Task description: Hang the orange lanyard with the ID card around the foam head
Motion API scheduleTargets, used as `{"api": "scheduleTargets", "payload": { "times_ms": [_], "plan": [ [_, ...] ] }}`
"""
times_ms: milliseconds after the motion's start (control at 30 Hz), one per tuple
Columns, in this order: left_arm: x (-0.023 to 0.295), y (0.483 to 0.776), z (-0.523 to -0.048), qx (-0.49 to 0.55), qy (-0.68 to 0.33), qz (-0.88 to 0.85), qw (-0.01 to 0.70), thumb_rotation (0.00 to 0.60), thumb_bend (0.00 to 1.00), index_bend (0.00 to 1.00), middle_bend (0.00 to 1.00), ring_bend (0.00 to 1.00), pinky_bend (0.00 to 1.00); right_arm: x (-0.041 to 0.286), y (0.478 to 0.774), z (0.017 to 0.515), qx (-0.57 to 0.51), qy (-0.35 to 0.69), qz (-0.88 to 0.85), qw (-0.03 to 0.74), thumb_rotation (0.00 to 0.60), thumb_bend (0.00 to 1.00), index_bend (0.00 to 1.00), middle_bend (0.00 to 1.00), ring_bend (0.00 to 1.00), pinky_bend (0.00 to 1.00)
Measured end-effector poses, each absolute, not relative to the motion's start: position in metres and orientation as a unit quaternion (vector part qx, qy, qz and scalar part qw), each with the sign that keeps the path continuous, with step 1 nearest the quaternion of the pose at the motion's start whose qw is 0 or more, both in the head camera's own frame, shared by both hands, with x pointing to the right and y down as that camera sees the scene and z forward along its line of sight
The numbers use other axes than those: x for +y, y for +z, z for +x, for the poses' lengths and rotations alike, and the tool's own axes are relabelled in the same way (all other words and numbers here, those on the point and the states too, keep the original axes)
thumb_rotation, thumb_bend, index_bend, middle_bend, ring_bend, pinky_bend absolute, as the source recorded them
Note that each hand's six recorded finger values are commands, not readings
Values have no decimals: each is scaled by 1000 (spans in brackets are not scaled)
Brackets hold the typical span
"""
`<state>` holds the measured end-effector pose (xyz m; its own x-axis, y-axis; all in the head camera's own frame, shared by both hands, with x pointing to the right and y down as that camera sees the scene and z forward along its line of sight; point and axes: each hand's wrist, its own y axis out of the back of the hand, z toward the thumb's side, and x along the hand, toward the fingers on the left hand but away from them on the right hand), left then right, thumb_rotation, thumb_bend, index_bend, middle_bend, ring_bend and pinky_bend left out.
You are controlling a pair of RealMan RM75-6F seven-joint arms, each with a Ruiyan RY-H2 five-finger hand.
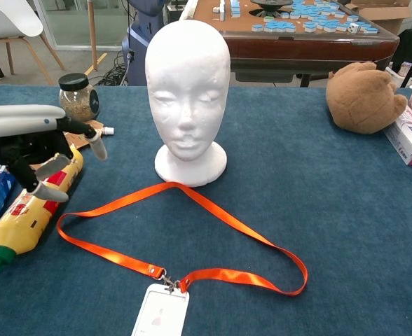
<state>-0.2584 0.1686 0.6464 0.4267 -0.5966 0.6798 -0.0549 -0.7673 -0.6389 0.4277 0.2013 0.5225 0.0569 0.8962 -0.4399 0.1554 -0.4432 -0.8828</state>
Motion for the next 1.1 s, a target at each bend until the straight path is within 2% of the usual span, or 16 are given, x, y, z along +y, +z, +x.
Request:
{"api": "scheduleTargets", "payload": {
  "times_ms": [333,667,1100],
  "plan": [
    [171,680,-237,189,-526,-788,256,600,169,361,834,864,938,203,521,432,-409,557,-642,333,600,350,415,591,573,618],
    [170,705,-235,197,-559,-765,250,600,169,360,839,868,941,205,522,436,-411,560,-640,329,600,350,415,591,573,618],
    [170,722,-230,199,-581,-752,239,600,204,391,853,881,949,210,518,444,-422,564,-632,325,600,351,415,591,573,618]
  ]
}}
